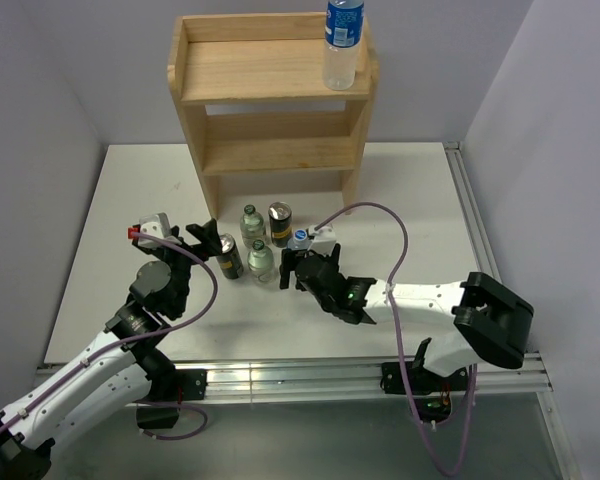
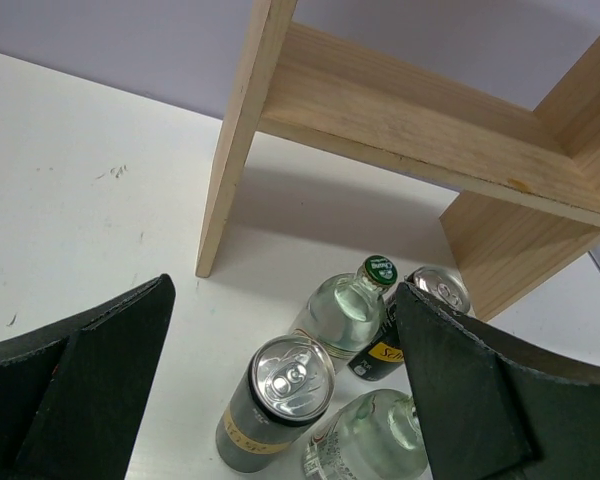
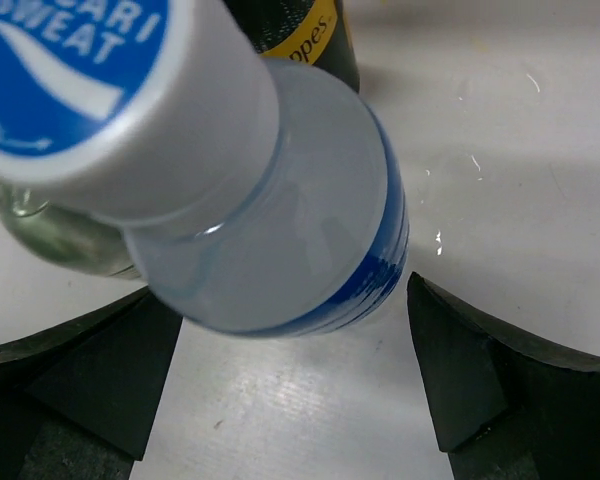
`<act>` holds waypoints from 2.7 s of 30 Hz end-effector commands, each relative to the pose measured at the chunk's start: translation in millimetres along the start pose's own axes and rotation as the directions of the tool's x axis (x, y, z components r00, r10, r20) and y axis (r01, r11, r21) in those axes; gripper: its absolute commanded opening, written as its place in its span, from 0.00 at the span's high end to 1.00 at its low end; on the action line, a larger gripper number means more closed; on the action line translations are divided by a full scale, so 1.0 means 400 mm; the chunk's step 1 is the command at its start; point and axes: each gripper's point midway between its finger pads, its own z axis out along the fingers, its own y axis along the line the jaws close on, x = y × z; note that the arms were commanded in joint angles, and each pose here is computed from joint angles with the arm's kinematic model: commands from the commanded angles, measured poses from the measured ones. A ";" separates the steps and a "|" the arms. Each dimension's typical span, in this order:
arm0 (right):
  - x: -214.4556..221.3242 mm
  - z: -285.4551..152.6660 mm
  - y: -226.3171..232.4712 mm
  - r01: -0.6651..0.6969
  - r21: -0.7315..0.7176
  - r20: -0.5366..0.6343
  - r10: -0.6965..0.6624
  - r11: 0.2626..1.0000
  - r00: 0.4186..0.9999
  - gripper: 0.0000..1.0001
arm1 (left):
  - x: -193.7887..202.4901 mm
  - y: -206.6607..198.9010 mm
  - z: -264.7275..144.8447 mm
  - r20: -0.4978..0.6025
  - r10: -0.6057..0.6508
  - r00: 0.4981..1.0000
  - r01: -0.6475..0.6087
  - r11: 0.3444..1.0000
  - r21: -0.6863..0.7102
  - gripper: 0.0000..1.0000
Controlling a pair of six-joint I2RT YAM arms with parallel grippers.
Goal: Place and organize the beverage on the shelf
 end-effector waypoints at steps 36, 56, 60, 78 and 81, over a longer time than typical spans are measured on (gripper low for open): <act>0.064 0.131 -0.102 0.012 0.152 0.143 -0.034 0.988 0.989 0.99 | 0.007 -0.014 0.016 0.001 0.005 1.000 -0.005 1.000 0.004 0.01; -0.590 -0.300 0.048 0.058 0.031 0.358 -0.066 0.998 0.931 1.00 | 0.001 -0.016 0.013 0.005 -0.003 1.000 0.003 1.000 0.011 0.01; -0.707 -0.334 0.111 0.139 0.018 0.389 -0.135 0.990 0.911 1.00 | 0.004 -0.016 0.014 0.001 -0.002 1.000 0.002 1.000 0.008 0.01; -1.110 -0.338 0.227 0.176 0.063 0.560 -0.181 0.982 0.808 1.00 | -0.007 -0.013 0.005 0.013 -0.016 1.000 0.015 1.000 0.015 0.01; -1.135 -0.316 0.210 0.163 0.051 0.573 -0.162 0.985 0.803 1.00 | -0.005 -0.013 0.005 0.011 -0.014 1.000 0.014 1.000 0.014 0.01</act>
